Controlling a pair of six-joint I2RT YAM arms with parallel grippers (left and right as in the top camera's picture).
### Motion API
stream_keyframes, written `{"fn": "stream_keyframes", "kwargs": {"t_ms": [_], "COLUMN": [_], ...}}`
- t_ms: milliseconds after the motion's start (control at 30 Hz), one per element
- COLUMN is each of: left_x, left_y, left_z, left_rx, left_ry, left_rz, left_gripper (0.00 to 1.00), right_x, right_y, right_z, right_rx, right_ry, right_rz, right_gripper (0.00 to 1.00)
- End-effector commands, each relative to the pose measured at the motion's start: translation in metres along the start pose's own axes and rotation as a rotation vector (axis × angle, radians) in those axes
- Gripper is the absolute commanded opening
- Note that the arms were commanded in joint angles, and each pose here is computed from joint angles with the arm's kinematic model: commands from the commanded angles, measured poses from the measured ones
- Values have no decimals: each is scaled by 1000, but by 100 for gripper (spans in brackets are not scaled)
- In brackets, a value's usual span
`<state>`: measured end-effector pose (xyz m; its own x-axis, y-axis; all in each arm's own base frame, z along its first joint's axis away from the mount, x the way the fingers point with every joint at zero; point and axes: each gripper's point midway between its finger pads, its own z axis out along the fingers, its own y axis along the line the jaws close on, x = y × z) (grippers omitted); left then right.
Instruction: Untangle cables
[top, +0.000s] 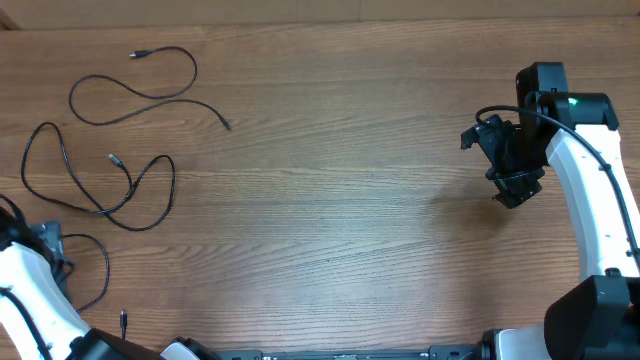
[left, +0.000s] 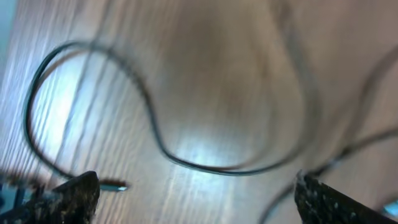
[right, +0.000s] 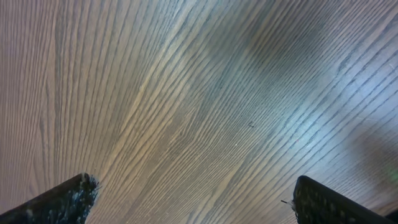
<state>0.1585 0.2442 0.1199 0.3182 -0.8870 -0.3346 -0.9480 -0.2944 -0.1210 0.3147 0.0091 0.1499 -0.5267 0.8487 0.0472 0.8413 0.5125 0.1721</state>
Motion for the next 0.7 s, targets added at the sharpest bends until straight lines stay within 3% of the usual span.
{"fn": "stream_keyframes", "kwargs": {"t_ms": [0, 267, 433, 667], "left_x": [13, 31, 36, 46], "left_y": [24, 32, 24, 36], "left_z": [26, 67, 85, 105], "left_rx": [-93, -99, -84, -167], "left_ry": [5, 17, 41, 82], "left_rz": [-133, -118, -12, -81], "left_gripper": [100, 100, 100, 100], "right_x": [-3, -3, -3, -3], "right_y": [3, 3, 3, 3], "right_z": [-7, -7, -7, -7], "right_rx": [-20, -20, -20, -20], "right_ry": [-17, -17, -17, -17], "right_rz": [-5, -5, -5, -5], "right_gripper": [100, 100, 100, 100]}}
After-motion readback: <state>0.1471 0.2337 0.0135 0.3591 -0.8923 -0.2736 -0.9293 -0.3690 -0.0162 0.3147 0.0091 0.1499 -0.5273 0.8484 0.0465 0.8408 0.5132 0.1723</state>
